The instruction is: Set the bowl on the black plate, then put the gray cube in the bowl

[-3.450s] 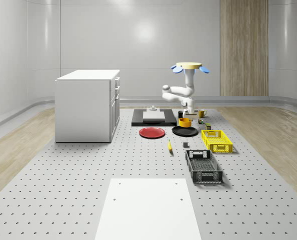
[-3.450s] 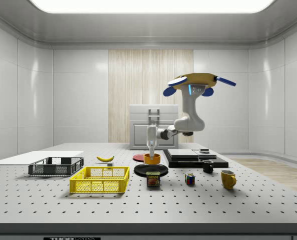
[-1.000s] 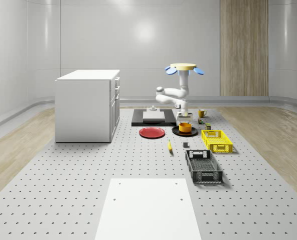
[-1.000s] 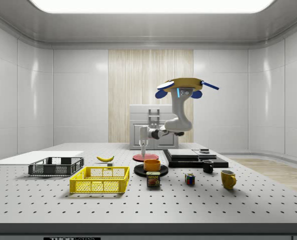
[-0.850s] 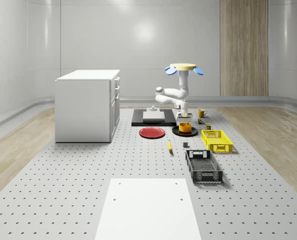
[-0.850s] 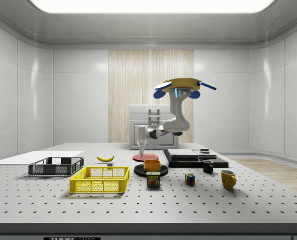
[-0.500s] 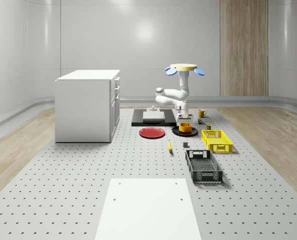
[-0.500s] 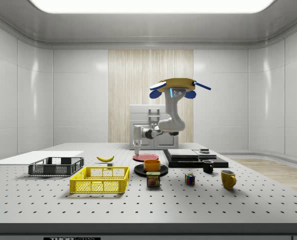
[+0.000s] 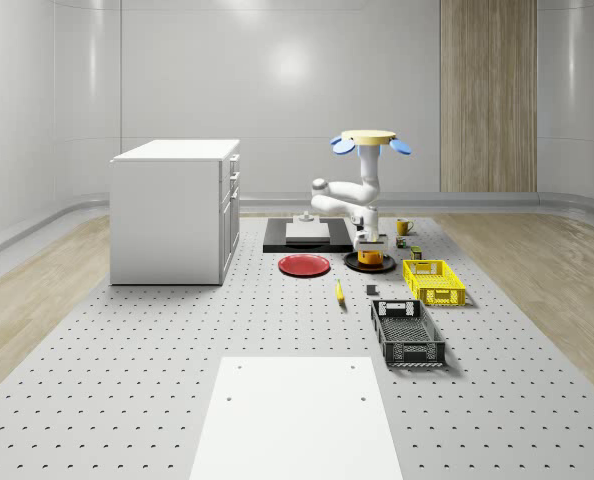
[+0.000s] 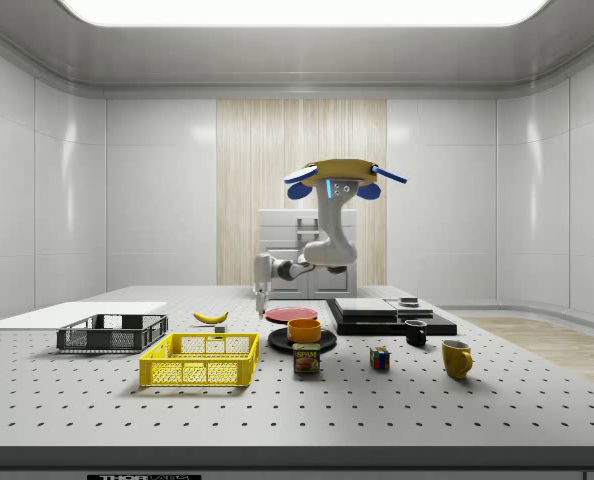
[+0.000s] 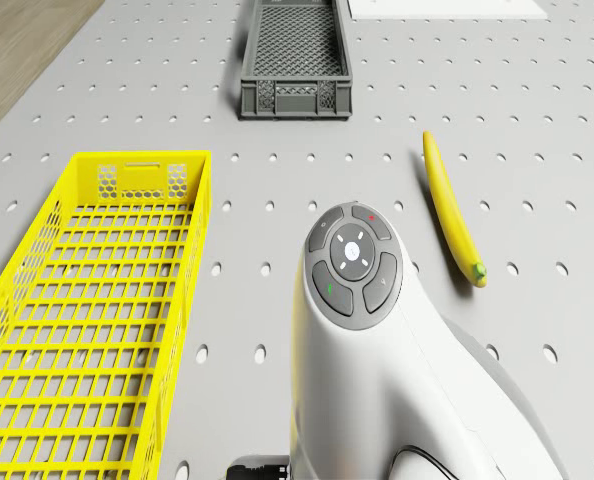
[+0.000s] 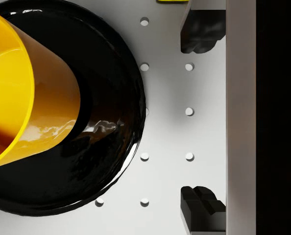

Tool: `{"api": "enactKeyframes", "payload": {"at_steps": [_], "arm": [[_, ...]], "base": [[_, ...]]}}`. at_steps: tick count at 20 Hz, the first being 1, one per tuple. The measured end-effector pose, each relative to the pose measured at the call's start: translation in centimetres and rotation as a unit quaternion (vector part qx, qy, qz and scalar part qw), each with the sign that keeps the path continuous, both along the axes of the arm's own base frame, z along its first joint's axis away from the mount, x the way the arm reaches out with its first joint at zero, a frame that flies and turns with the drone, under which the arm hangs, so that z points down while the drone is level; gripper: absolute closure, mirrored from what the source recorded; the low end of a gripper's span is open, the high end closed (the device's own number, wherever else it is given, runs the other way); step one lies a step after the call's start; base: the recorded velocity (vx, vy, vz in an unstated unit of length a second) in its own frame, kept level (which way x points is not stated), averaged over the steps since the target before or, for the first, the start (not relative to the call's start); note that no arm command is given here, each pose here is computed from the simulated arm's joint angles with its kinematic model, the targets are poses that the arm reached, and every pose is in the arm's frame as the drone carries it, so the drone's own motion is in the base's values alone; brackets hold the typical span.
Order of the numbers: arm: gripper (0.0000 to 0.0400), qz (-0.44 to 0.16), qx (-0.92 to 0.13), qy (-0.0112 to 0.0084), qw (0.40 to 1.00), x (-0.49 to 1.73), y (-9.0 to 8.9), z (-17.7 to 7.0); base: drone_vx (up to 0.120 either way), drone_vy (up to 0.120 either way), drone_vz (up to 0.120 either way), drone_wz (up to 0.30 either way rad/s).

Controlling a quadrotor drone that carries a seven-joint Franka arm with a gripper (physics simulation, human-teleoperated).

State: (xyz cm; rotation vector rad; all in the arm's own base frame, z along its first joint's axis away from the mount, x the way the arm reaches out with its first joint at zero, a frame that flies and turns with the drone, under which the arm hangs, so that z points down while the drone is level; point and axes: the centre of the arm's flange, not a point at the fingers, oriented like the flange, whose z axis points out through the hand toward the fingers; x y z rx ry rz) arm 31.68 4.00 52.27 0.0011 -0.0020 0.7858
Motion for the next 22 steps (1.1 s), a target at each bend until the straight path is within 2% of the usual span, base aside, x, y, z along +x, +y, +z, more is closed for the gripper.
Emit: {"api": "enactKeyframes", "payload": {"at_steps": [7, 15, 22], "arm": [[0.0, 0.0, 0.0, 0.0, 1.0, 0.0, 0.0, 0.0], [0.0, 0.0, 0.0, 0.0, 1.0, 0.0, 0.0, 0.0], [0.0, 0.0, 0.0, 0.0, 1.0, 0.0, 0.0, 0.0]], "base": [[0.12, 0.0, -0.109, 0.0], [0.12, -0.07, 0.0, 0.0], [0.12, 0.0, 0.0, 0.0]]}}
